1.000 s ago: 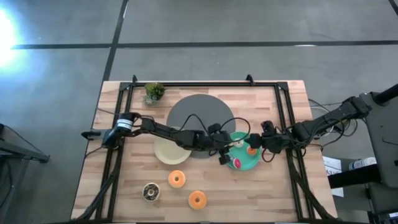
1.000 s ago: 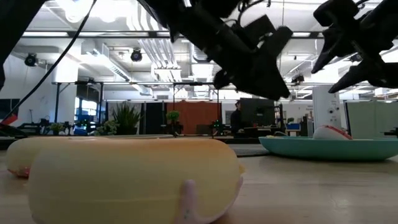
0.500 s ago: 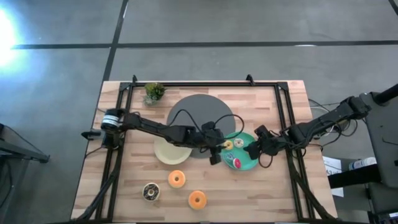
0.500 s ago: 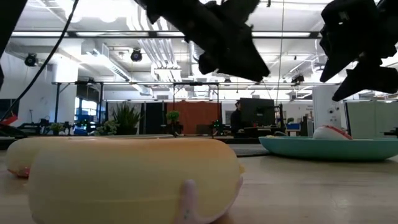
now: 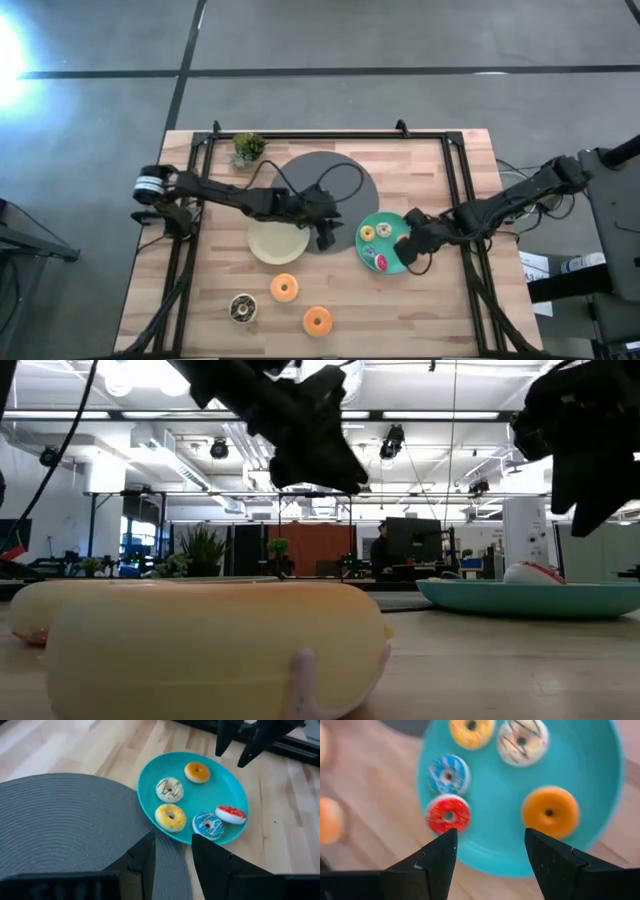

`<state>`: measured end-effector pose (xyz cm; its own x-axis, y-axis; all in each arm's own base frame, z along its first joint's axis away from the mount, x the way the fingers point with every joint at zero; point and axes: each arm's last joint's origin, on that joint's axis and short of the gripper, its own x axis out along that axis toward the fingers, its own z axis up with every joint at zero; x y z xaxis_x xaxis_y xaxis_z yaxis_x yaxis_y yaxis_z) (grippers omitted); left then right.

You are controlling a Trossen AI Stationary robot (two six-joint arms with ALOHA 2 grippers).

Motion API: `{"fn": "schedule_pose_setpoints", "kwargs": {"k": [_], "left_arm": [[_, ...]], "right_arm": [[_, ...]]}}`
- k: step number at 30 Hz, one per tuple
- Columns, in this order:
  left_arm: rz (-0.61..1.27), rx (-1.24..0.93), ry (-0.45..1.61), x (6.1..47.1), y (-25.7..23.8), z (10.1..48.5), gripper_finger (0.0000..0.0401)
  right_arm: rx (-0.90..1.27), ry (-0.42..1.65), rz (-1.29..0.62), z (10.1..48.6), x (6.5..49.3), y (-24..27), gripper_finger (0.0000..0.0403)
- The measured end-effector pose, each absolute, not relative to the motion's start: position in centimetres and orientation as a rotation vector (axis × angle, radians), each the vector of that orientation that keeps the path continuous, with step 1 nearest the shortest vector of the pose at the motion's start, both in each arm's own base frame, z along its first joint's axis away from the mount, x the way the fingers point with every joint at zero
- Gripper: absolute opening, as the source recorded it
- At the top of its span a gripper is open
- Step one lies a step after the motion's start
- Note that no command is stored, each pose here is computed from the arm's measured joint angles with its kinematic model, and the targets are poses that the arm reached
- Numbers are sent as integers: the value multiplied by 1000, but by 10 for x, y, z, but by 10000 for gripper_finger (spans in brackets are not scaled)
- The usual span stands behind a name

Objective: Pick & Place donuts
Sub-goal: Put the small orange donut on the green plate

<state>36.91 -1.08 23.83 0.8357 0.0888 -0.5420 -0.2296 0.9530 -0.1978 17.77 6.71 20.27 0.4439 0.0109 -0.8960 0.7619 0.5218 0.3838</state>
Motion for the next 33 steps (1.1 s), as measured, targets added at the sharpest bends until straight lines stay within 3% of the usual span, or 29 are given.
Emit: {"fn": "schedule_pose_setpoints", "kwargs": {"k": [8,17,21,26,33], "left_arm": [[187,-298,481,354,-2,243,101],[172,-357,533,349,12,238,101],[153,-365,544,349,12,237,101],[152,-371,544,349,12,237,101],[146,-373,517,351,13,242,101]], "right_arm": [[828,1229,-663,210,204,81,224],[695,1412,-839,202,227,100,223],[737,1516,-825,196,232,104,214],[822,1475,-830,200,235,96,191],[740,1454,-851,195,242,82,185]]}}
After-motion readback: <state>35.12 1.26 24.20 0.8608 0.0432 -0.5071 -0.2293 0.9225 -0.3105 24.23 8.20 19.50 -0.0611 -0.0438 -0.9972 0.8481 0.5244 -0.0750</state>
